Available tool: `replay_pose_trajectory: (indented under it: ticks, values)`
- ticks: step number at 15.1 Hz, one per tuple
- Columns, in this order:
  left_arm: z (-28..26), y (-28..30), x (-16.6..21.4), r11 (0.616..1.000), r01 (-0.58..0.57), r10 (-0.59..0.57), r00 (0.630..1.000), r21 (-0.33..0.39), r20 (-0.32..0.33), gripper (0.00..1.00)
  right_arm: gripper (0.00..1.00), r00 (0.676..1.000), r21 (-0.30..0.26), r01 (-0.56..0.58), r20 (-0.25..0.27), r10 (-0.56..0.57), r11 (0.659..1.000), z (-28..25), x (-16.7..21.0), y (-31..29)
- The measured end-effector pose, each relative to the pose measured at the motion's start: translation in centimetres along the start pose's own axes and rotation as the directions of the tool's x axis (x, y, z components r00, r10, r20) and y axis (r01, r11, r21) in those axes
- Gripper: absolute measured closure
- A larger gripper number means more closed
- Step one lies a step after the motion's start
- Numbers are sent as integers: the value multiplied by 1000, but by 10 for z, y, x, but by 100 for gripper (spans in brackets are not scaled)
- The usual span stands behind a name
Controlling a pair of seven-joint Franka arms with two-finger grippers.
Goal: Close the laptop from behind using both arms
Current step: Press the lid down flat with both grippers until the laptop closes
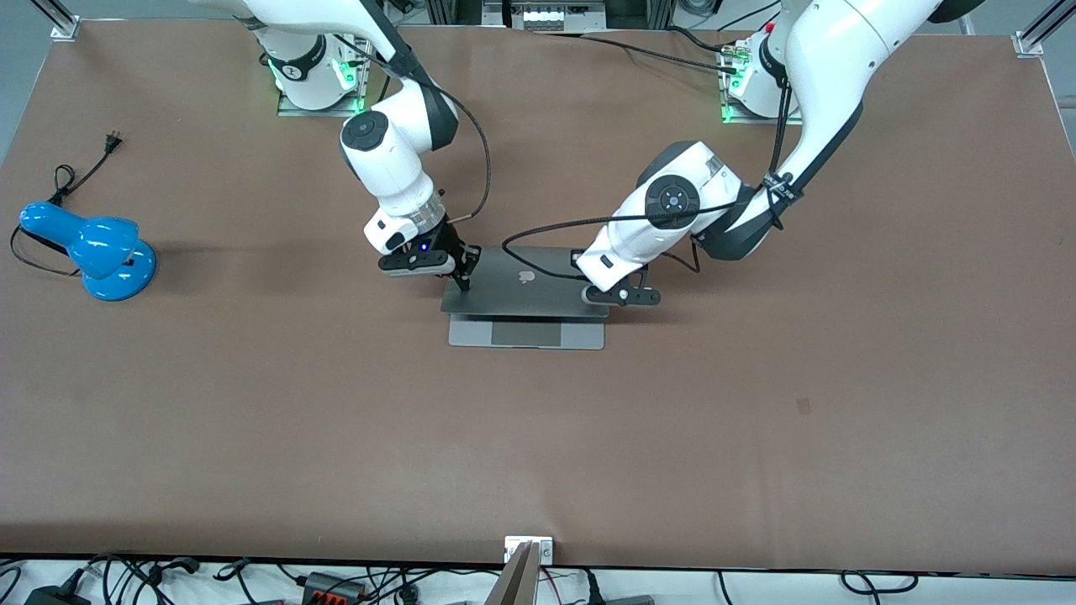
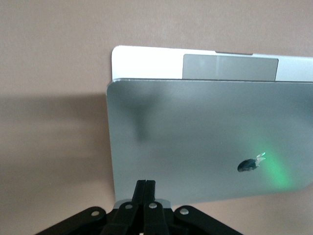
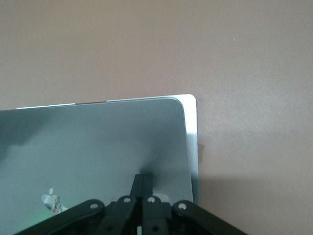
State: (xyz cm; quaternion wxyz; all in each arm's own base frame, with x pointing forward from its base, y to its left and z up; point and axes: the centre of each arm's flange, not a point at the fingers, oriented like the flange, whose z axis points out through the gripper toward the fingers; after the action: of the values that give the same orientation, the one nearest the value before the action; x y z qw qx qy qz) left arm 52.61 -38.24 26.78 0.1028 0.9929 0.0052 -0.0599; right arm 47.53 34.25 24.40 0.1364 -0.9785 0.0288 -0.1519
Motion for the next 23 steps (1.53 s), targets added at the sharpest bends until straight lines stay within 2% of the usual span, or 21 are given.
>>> replay_pose_trajectory:
  ticks: [4,8,12,23]
  values:
    - [16,5,17,1000,-15,15,1000,5,-11,100,99,999,9,4,-37,-4,1000,28,-6,8]
    - [46,9,22,998,-21,21,1000,55,-15,100,99,999,4,6,-41,-6,1000,50,-10,12]
    - [61,1,33,999,-12,14,998,32,-56,100,99,998,10,9,-60,-9,1000,63,-11,14]
    - [77,1,41,998,-38,41,996,43,-77,100,99,998,13,16,-69,-15,1000,66,-13,14]
